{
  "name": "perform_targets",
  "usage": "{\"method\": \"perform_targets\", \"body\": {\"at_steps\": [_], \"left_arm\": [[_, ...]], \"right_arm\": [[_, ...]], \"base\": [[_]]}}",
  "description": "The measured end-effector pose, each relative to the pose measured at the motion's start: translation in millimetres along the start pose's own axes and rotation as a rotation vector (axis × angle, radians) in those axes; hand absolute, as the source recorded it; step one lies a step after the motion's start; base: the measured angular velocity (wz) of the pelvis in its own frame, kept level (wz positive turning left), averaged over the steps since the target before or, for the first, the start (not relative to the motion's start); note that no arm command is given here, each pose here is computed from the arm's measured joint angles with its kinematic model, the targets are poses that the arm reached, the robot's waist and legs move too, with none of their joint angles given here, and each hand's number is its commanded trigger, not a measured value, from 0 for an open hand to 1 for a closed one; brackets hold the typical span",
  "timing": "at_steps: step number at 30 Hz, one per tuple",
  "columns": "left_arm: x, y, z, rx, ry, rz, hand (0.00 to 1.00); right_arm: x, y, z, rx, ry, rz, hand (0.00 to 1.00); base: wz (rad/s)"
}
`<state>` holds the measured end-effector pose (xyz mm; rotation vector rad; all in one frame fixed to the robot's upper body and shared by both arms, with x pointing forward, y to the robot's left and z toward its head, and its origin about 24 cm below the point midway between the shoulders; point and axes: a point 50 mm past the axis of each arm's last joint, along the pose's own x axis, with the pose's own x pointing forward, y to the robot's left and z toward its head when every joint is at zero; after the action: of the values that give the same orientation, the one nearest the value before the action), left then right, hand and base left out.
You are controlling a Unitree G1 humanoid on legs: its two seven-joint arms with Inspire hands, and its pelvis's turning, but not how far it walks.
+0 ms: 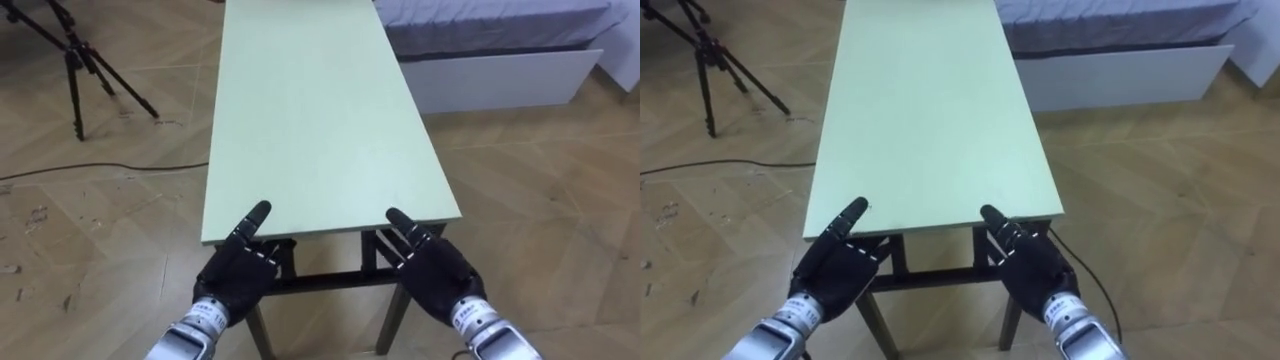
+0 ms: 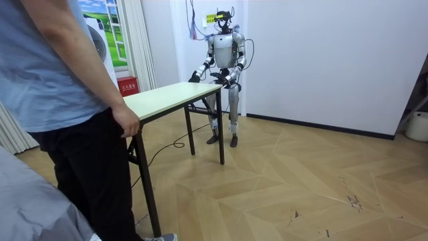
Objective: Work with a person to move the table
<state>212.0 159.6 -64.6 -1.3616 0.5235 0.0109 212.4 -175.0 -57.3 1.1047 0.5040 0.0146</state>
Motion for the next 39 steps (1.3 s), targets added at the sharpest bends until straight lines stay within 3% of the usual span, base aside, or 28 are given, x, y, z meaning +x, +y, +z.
{"method": "perform_targets", "body": {"at_steps": [7,21,36,37,38,39], "left_arm": [[3.4,-2.4,1,-0.033,0.0,0.038,0.0],[7.7,-5.6,0,-0.056,-0.01,0.071,0.0],[19.4,-21.0,-2,-0.109,-0.049,0.088,0.0],[19.7,-23.1,-2,-0.107,-0.052,0.084,0.0],[20.1,-25.8,-1,-0.106,-0.054,0.08,0.0],[20.3,-26.8,-1,-0.106,-0.054,0.078,0.15]], "right_arm": [[5,6,-1,0.171,-0.015,-0.021,0.0],[13,14,-2,0.224,-0.027,-0.049,0.0],[21,23,-4,0.247,-0.079,-0.067,0.0],[22,24,-4,0.248,-0.081,-0.064,0.03],[23,25,-3,0.247,-0.085,-0.061,0.33],[23,25,-3,0.248,-0.087,-0.059,0.82]], "base": [[-0.01],[0.0],[0.03],[0.0],[0.0],[0.0]]}}
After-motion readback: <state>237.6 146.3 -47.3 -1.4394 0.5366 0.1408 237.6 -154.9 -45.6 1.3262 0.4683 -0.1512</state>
